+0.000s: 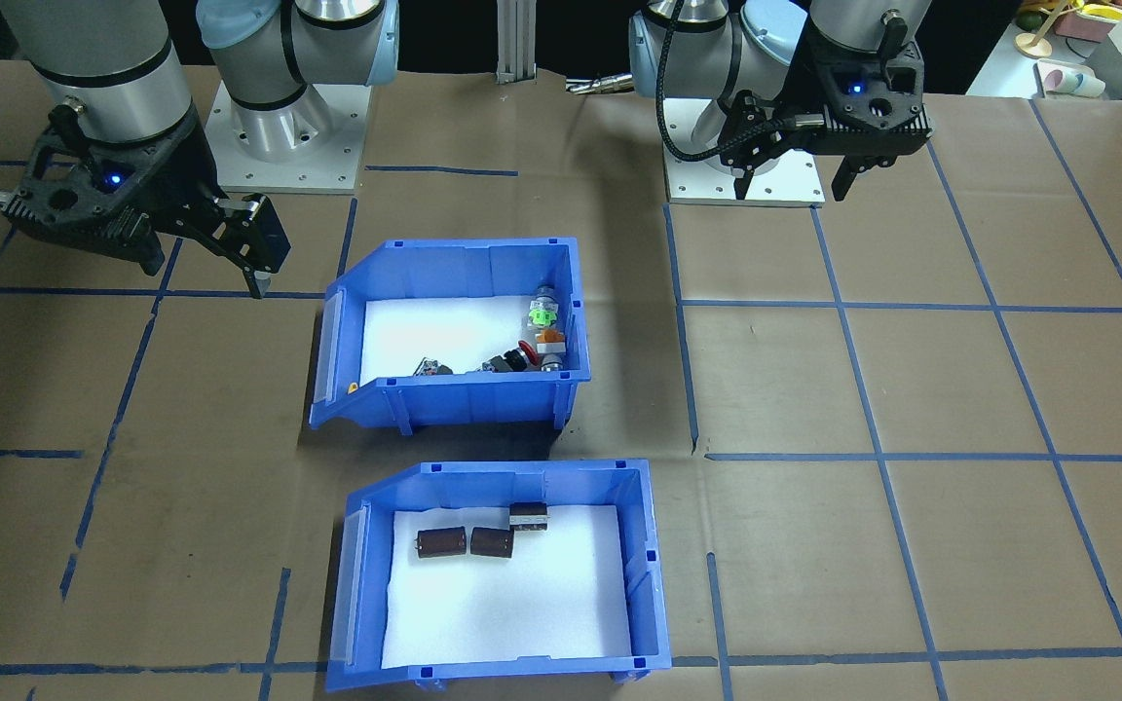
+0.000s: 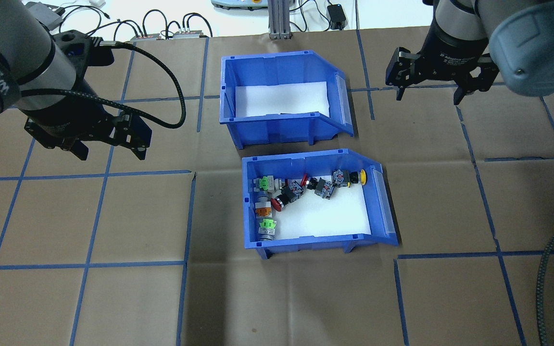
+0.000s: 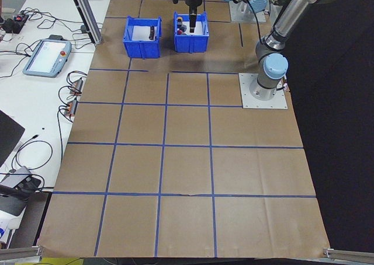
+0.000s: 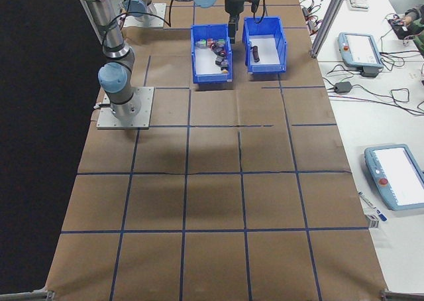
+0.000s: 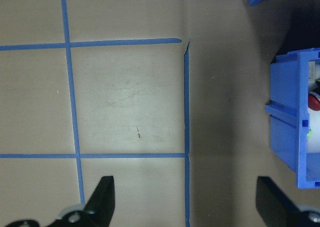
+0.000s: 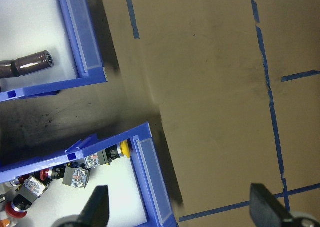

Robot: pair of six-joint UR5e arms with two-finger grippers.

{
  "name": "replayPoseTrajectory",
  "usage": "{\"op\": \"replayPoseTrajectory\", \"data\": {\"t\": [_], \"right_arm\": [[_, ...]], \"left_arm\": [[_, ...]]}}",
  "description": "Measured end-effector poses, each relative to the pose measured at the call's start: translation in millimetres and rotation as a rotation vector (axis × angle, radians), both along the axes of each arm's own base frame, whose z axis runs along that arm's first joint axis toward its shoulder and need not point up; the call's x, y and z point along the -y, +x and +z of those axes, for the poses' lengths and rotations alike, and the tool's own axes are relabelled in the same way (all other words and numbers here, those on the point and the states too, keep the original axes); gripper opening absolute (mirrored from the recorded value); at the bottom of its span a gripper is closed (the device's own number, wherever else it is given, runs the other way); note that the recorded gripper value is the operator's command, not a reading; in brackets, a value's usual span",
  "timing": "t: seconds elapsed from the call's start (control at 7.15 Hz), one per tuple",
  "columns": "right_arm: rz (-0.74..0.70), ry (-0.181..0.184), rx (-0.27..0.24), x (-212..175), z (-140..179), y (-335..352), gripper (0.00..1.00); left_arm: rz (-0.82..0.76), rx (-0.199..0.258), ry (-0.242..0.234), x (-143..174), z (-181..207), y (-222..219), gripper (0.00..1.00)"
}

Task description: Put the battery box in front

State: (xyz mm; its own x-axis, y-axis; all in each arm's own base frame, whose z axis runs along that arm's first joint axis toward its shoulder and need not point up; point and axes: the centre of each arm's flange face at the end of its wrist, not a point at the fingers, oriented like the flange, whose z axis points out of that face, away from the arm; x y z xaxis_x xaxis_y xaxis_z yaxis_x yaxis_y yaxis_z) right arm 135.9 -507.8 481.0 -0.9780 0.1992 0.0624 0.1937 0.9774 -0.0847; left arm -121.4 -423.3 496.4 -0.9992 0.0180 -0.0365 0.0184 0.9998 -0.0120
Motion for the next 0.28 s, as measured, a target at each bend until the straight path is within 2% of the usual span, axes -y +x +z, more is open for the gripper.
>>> {"op": "replayPoseTrajectory", "data": {"t": [0.28], "right_arm": [[0.000,-0.001,0.001,-0.1,0.5,0.1,1.00]], "left_arm": [[-0.004,-0.011,0.005,3.8,-3.4,-0.8,1.00]]}}
